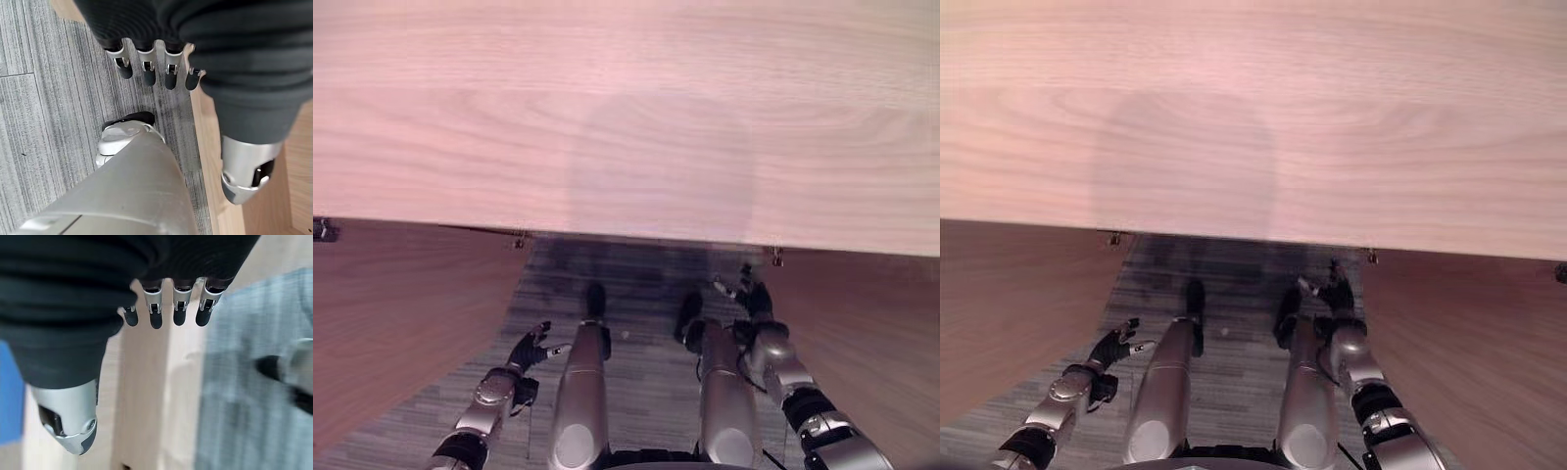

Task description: Put the empty folder in the office cabinet

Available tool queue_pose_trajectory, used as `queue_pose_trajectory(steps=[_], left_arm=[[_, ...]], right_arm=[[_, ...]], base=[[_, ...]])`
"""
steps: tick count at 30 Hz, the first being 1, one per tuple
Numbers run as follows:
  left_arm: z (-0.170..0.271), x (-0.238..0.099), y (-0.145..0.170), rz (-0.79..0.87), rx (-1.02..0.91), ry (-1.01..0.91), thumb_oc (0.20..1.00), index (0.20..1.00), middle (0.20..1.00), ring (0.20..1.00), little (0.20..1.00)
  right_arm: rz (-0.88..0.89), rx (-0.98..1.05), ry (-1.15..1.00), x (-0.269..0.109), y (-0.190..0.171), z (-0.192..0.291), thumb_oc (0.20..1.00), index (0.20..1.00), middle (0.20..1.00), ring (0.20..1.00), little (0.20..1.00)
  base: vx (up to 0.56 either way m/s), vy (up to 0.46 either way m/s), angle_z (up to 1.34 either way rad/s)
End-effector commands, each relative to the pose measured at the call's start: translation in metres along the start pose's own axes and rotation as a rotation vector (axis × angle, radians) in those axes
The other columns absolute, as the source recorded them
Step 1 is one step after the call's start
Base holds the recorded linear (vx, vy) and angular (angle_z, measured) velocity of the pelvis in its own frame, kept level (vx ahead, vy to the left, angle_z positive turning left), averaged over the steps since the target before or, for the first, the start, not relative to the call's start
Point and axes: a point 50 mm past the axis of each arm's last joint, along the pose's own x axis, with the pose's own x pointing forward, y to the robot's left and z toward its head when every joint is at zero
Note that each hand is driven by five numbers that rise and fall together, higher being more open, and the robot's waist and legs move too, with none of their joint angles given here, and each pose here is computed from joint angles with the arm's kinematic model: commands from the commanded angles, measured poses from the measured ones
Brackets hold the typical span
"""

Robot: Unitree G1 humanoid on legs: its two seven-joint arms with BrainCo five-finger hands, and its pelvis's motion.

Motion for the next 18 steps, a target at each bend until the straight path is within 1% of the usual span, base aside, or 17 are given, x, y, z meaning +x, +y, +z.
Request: queue_pose_trajectory(steps=[1,3,8,11,15,18], left_arm=[[-0.026,-0.015,-0.008,-0.050,0.017,0.067,1.000,1.000,1.000,1.000,1.000],[-0.026,-0.015,-0.008,-0.051,0.017,0.067,1.000,1.000,1.000,1.000,1.000],[-0.045,-0.023,-0.015,-0.087,0.026,0.132,1.000,1.000,1.000,1.000,1.000],[-0.057,-0.031,-0.017,-0.114,0.038,0.167,1.000,1.000,1.000,1.000,1.000],[-0.063,-0.036,-0.017,-0.110,0.029,0.183,1.000,1.000,1.000,1.000,1.000],[-0.074,-0.043,-0.024,-0.133,0.019,0.215,1.000,1.000,1.000,1.000,1.000]], right_arm=[[0.015,-0.022,0.021,-0.009,-0.007,-0.012,1.000,1.000,1.000,1.000,1.000],[0.015,-0.022,0.021,-0.009,-0.007,-0.012,1.000,1.000,1.000,1.000,1.000],[0.016,-0.061,0.106,-0.016,-0.017,-0.032,1.000,1.000,1.000,1.000,1.000],[0.031,-0.102,0.187,-0.028,-0.024,-0.053,1.000,1.000,1.000,1.000,1.000],[0.026,-0.120,0.241,-0.037,-0.029,-0.067,1.000,1.000,1.000,1.000,1.000],[0.031,-0.128,0.307,-0.047,-0.034,-0.082,1.000,1.000,1.000,1.000,1.000]], base=[[0.03,0.030,-0.01],[0.00,0.000,0.00],[0.13,0.062,-0.06],[0.21,0.049,-0.04],[0.12,0.033,0.00],[0.19,0.031,-0.03]])
